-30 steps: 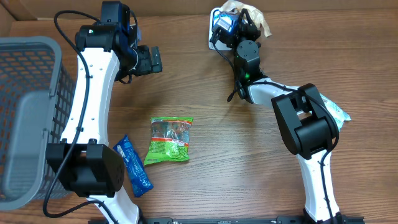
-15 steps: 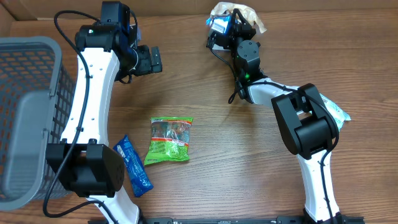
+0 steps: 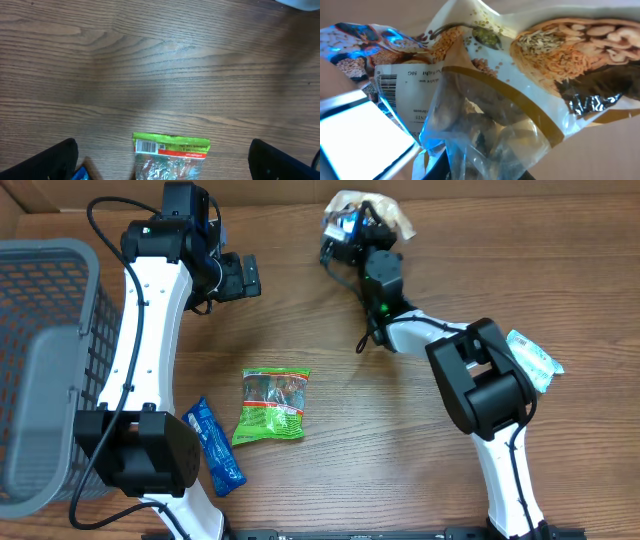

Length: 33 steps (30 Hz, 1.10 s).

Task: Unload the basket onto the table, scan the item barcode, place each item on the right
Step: 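Hold the nut-mix bag's barcode against the scanner with the right gripper, then carry the nut-mix bag to the table's right side and release it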

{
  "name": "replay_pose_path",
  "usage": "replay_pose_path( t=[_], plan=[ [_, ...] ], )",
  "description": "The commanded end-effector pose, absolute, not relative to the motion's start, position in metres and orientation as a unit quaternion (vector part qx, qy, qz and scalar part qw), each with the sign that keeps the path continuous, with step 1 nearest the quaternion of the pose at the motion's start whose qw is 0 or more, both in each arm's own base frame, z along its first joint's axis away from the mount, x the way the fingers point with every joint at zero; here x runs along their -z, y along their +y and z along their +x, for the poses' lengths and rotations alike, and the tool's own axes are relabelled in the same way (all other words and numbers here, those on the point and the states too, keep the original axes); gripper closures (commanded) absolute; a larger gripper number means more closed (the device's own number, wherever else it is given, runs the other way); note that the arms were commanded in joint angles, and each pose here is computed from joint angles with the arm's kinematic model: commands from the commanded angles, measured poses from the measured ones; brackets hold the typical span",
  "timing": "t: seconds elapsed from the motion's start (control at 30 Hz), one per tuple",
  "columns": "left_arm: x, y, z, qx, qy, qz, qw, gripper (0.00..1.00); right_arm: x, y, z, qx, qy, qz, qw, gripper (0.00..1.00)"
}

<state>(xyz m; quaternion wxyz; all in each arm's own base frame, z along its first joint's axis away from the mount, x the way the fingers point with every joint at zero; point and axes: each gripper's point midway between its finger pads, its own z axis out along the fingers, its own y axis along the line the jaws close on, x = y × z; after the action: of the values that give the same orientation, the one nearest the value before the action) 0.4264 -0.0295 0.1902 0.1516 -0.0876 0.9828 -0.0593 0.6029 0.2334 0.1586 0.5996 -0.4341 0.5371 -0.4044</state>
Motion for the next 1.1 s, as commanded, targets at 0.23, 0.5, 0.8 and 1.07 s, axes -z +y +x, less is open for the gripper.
replay_pose_path(
  t=[0.23, 0.5, 0.8, 1.07],
  plan=[
    [-0.193, -0.032, 0.429, 0.062, 0.983, -0.075, 0.157, 0.0, -0.211, 0.248, 0.55, 0.299, 0.672, -0.402, 0.545, 0.96],
    [-0.193, -0.032, 0.429, 0.062, 0.983, -0.075, 0.157, 0.0, -0.233, 0.278, 0.47, 0.099, 0.796, -0.28, 0.527, 0.96],
    [-0.193, -0.032, 0.429, 0.062, 0.983, -0.075, 0.157, 0.0, -0.172, 0.278, 0.415, -0.182, 0.915, -0.169, 0.318, 0.96],
    [-0.193, -0.032, 0.429, 0.062, 0.983, -0.075, 0.157, 0.0, -0.179, 0.163, 0.442, -0.307, 0.924, 0.029, 0.227, 0.96]
  ],
)
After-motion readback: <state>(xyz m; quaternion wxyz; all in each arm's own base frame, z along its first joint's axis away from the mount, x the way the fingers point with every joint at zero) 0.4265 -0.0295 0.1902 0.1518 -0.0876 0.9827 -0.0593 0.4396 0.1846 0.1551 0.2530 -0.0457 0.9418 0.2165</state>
